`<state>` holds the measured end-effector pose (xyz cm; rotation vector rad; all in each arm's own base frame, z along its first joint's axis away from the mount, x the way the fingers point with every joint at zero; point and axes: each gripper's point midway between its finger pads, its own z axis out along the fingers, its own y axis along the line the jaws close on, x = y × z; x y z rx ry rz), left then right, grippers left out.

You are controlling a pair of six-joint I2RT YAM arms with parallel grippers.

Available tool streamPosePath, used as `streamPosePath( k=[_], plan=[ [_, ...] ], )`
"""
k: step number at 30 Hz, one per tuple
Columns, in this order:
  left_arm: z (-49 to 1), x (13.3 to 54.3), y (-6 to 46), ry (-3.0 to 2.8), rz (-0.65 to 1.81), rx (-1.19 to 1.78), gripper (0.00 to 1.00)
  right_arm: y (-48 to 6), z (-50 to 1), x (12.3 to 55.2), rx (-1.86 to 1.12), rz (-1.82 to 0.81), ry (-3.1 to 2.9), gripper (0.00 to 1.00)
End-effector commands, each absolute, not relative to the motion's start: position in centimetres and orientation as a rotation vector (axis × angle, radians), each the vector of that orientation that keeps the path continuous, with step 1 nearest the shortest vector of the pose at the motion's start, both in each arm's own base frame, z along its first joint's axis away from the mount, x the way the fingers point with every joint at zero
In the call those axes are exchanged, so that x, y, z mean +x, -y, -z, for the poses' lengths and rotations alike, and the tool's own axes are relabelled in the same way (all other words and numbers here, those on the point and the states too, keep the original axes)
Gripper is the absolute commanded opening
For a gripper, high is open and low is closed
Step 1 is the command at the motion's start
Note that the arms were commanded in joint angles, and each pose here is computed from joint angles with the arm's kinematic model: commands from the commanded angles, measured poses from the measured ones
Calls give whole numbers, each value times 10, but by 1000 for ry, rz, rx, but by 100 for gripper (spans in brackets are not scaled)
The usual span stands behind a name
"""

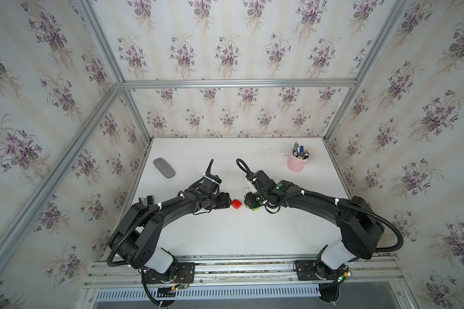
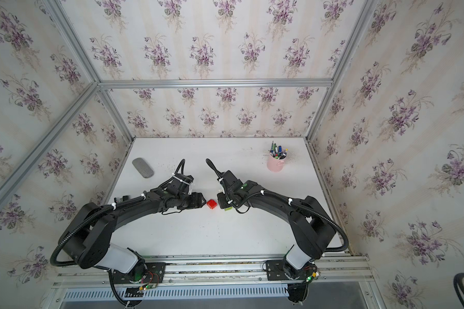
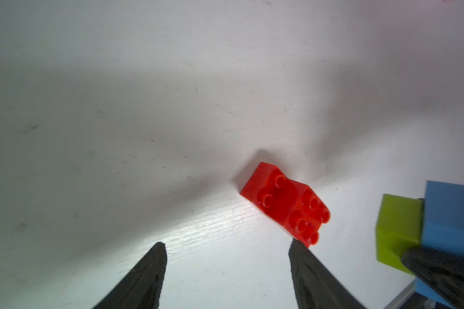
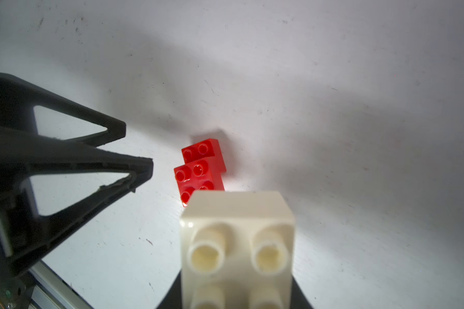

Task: Assemble the letter y with lego
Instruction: Adjust the lego brick at the center of the board.

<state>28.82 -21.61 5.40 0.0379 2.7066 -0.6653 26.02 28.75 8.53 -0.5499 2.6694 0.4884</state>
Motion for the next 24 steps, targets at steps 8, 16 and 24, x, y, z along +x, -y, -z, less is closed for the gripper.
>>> streamPosePath(
  k=[8,16,24],
  plan=[
    [-53,291,230,-2683,797,24,72,-292,-88,264,-550,-503,-2653,20],
    [-40,283,222,-2719,762,3,68,-291,-87,264,-549,-495,-2656,20],
    [-40,284,222,-2720,759,1,68,-292,-86,264,-547,-503,-2657,20]
  ],
)
